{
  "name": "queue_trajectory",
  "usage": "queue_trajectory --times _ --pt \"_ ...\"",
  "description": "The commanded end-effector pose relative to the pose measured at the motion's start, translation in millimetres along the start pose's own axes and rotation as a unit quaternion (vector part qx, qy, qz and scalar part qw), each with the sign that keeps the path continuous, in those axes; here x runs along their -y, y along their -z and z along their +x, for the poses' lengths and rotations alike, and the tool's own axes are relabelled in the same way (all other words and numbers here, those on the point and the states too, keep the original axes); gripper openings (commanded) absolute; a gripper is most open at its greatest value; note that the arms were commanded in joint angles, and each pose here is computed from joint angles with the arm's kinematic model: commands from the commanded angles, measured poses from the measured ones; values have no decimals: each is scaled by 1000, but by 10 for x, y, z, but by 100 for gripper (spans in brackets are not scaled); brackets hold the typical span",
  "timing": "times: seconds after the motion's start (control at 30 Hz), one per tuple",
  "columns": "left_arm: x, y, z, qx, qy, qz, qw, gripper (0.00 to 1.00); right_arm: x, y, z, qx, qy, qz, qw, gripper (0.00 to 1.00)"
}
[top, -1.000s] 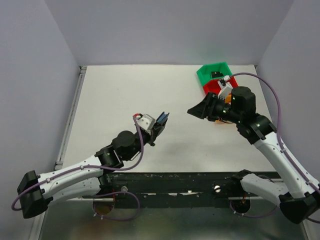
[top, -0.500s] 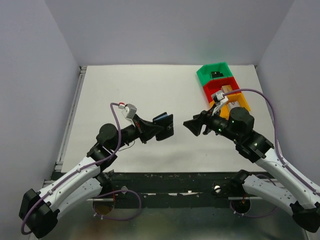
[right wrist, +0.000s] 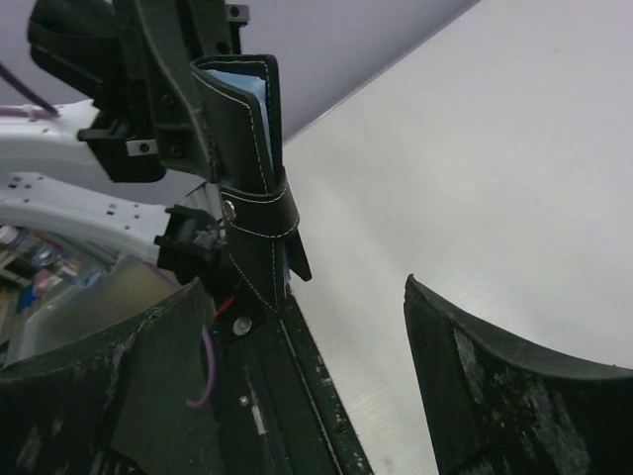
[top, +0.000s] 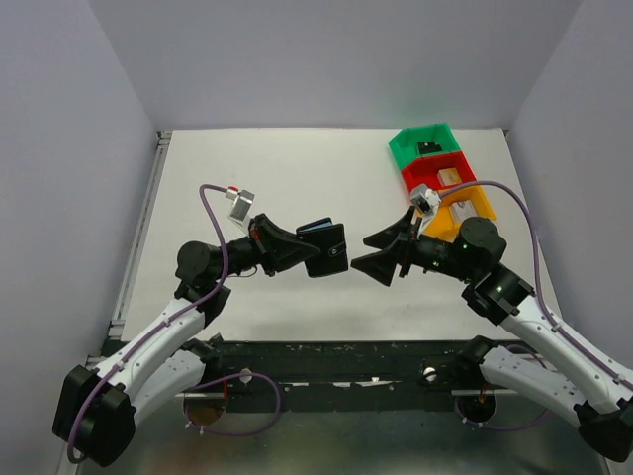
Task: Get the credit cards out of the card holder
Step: Pick up the card holder from the center of the board, then open the card holder.
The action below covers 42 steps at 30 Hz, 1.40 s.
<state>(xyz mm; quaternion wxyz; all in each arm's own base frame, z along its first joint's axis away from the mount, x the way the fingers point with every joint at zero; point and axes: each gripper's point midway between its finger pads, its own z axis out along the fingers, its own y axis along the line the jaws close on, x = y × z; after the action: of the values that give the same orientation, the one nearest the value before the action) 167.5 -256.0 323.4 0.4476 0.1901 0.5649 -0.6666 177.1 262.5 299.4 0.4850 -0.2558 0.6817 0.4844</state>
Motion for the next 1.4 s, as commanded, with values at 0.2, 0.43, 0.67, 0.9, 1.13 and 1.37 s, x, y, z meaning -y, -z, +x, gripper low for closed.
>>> queue_trajectory --times 0.2,0.43,0.67,0.9,1.13,1.37 --pt "442 -35 -198 5 -6 102 995 6 -476 -164 3 -20 -40 -163 986 85" --pt "492 -39 -234 13 -10 111 994 10 -540 -223 -21 -29 -52 -191 980 73" --pt "428 -61 -188 -4 -2 105 994 32 -657 -238 -93 -28 -72 -229 970 42" --pt "384 -42 -130 -13 -15 92 996 63 -712 -232 -124 -30 -94 -243 965 19" --pt "310 -23 -137 -8 -36 58 998 65 -706 -233 -127 -45 -108 -231 966 3" --pt "265 -6 -151 0 -44 39 998 62 -649 -236 -75 -60 -105 -211 970 0"
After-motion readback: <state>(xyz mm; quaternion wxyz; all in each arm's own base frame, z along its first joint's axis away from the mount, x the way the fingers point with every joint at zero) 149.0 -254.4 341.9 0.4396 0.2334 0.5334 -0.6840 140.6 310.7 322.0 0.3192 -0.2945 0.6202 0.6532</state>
